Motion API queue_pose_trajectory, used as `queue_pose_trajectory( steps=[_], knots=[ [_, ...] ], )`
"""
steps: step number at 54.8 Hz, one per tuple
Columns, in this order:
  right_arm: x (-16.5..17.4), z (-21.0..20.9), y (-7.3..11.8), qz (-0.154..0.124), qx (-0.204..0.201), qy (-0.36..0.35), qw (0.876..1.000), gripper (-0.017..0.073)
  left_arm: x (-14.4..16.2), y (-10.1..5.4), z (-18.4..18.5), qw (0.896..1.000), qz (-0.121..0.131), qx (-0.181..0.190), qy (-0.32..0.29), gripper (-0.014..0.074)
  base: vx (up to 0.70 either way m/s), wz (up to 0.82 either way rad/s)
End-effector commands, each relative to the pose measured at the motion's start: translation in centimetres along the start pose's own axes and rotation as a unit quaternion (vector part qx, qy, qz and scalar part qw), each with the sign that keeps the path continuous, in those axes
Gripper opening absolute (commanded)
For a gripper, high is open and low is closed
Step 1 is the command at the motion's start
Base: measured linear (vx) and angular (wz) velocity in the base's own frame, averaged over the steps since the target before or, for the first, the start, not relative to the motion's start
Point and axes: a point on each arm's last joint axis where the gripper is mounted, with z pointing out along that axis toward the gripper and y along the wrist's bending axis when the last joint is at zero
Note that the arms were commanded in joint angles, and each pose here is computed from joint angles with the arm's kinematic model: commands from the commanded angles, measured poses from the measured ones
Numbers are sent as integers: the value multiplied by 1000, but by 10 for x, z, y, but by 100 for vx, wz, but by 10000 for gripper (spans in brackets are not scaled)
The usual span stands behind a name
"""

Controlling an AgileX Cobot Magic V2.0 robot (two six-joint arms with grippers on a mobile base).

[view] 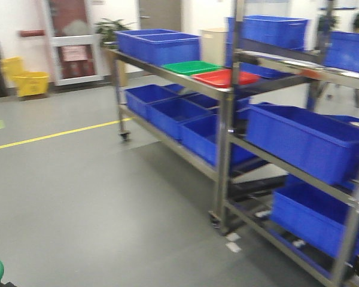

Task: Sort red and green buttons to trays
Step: 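Drive the base to the counter with the green and red trays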

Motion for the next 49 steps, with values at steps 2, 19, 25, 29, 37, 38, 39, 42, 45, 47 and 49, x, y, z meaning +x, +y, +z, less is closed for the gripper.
queue_pose_trajectory(
  steps=[2, 19, 25, 29, 37, 38, 39, 42, 45, 47, 49],
  knots=[
    [-10, -1, -2, -13, 14, -15, 1000, -8, -10, 2, -2, 1000, -5, -9, -18, 0, 10, 78],
    [-10, -1, -2, -13, 13, -15, 1000, -8, -10, 2, -2, 1000, -5, -7, -18, 0, 17, 63],
    [-10, -1, -2, -13, 13, -15, 1000, -8, -10, 1, -2, 1000, -5, -5, -18, 0, 23, 46],
    [-10, -1, -2, -13, 13, -15, 1000, -8, -10, 1, -2, 1000, -5, -3, -18, 0, 27, 40],
    [-10, -1, -2, -13, 14, -15, 1000, -8, -10, 1, -2, 1000, -5, -3, -18, 0, 33, 28],
    [-10, -1, -2, -13, 14, -15, 1000, -8, -10, 1, -2, 1000, -5, -3, -18, 0, 37, 20],
    [-10, -1, -2, -13, 14, -15, 1000, -8, -10, 1, -2, 1000, -5, -3, -18, 0, 39, 16],
    [-10, -1, -2, -13, 14, -15, 1000, -8, -10, 1, -2, 1000, -5, -3, -18, 0, 40, 14],
    [-10, -1, -2, -13, 14, -15, 1000, -8, -10, 1, -2, 1000, -5, -3, -18, 0, 43, 9],
    [-10, -1, -2, -13, 14, -15, 1000, -8, -10, 1, -2, 1000, -5, -3, -18, 0, 45, 4],
    [-10, -1, -2, -13, 14, -15, 1000, -8, -10, 1, -2, 1000, -5, -3, -18, 0, 46, 2]
  ],
)
